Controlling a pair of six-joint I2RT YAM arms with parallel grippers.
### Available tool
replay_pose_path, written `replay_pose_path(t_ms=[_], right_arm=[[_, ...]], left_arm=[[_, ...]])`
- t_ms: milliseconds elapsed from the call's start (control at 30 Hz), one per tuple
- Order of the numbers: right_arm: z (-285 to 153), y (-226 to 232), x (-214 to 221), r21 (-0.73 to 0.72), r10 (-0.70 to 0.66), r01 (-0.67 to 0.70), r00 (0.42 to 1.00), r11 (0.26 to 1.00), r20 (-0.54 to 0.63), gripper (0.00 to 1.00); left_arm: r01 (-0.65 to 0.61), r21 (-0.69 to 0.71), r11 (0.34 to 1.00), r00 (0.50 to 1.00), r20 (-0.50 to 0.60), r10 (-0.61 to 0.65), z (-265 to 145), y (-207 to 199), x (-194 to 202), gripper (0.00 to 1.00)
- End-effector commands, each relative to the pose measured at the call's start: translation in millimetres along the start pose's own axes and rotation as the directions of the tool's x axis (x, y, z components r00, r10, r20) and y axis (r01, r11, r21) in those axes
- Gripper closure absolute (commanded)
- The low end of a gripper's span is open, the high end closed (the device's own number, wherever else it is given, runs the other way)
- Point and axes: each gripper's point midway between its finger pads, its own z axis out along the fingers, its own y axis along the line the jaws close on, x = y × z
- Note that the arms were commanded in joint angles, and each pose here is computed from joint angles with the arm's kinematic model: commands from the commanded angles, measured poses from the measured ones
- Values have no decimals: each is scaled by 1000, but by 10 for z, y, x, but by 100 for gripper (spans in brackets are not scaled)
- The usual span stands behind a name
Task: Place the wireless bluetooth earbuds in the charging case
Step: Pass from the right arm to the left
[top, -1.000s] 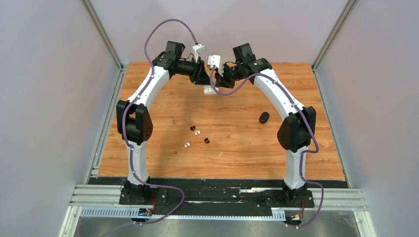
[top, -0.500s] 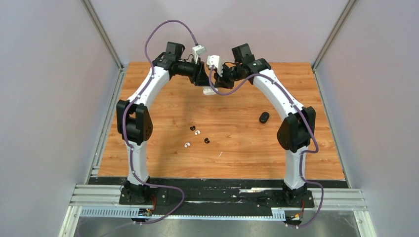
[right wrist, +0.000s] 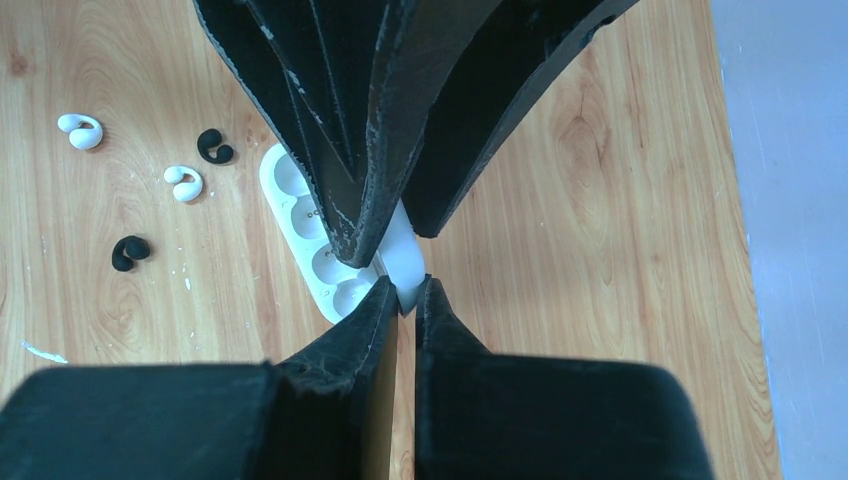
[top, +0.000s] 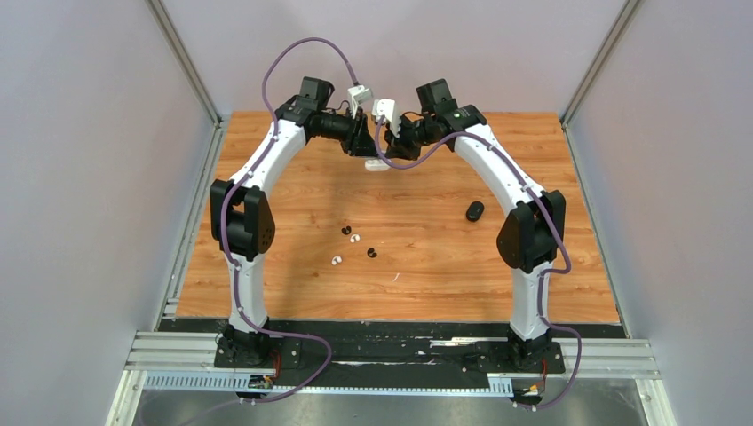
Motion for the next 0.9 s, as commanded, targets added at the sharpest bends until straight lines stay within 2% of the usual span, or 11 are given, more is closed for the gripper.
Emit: replay_pose_path(t_ms=[0,67,200,333,533,733,867], right_arm=[[-69,-36,-267,11,-40,39,997,999,63,100],[-72,-38,-272,12,-42,42,997,999,64,100],[-80,-34,-296,13,-48,47,996,999,71,100],[-88,-43,-307,18,-53,52,996,998,74,99],[-145,-106,-339,52,-35,32,997,998,70,77],[-597,-201,-527,91,53,-67,987,994,151,55],[-870,-257,-483,81,167,-187,964,979,208,48]], left_arm=[[-41,14,999,999,16,41,-10,-28,-52,63],[-39,21,999,999,21,38,-4,-31,-57,69],[-48,29,998,999,27,47,2,-34,-56,88],[-63,28,998,997,36,62,-3,-46,-68,100],[-106,4,994,993,58,105,-53,-58,-112,100],[-156,-53,986,983,92,160,-184,6,-202,100],[-197,-93,976,971,122,207,-310,20,-293,100]])
